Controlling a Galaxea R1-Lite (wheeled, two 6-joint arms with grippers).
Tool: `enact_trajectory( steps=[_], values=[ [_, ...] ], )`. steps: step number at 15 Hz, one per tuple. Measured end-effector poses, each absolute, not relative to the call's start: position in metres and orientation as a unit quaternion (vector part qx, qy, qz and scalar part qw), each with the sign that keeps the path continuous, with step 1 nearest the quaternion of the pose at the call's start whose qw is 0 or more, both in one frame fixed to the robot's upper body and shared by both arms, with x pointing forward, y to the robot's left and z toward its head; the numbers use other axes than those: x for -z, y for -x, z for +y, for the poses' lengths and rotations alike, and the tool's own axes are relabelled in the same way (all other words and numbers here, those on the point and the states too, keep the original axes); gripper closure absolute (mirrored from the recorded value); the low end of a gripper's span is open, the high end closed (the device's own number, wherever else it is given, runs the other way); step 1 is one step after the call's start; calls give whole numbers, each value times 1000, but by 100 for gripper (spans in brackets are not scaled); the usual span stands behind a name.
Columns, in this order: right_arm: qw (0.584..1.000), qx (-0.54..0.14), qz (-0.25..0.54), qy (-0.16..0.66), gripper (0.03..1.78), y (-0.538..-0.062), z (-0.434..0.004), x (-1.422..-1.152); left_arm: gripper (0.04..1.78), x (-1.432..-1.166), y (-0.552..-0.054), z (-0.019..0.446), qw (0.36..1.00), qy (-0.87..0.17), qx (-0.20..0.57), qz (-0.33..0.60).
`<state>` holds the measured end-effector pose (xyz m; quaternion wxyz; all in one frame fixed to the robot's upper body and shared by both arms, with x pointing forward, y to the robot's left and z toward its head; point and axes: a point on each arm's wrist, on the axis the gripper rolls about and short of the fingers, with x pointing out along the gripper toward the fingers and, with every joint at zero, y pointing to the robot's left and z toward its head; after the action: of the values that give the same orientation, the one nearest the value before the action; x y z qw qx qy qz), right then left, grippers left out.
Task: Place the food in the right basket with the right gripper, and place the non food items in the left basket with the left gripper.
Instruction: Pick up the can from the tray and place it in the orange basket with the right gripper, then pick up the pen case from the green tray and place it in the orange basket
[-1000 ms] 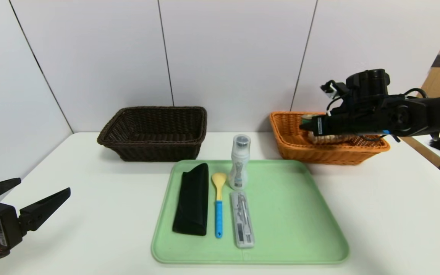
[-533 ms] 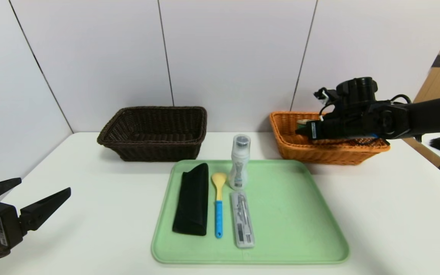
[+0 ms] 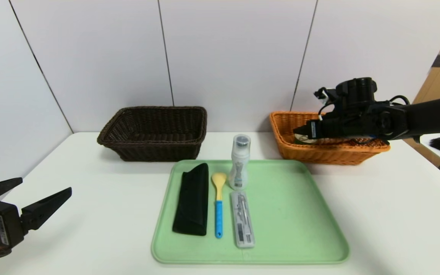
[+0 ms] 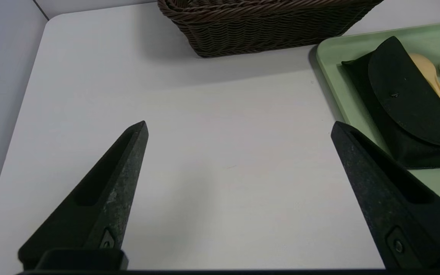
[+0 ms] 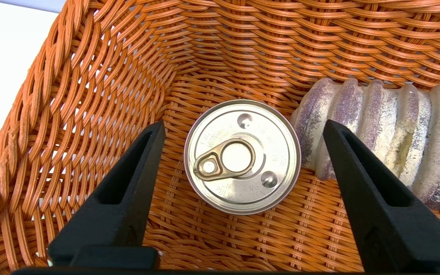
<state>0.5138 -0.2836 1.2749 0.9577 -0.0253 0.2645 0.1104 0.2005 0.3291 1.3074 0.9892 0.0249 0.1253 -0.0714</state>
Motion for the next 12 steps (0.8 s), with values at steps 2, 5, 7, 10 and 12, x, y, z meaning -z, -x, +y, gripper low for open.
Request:
enact_trajectory(
  steps=[2, 5, 7, 10, 12],
  values=[
    [959, -110, 259, 26, 31, -512, -284, -1280, 13, -1308, -200, 329, 989, -25, 72, 125],
    [965, -117, 235, 25, 24, -501, -280, -1303, 13, -1307, -200, 329, 989, -24, 72, 127],
    [967, -134, 214, 28, 21, -487, -268, -1325, 13, -1306, -200, 329, 989, -24, 72, 128],
    [962, -175, 209, 21, 18, -454, -239, -1355, 13, -1305, -200, 329, 989, -24, 72, 129],
    [952, -204, 228, 18, 16, -426, -221, -1368, 13, -1305, -200, 329, 989, -24, 72, 130]
  ],
)
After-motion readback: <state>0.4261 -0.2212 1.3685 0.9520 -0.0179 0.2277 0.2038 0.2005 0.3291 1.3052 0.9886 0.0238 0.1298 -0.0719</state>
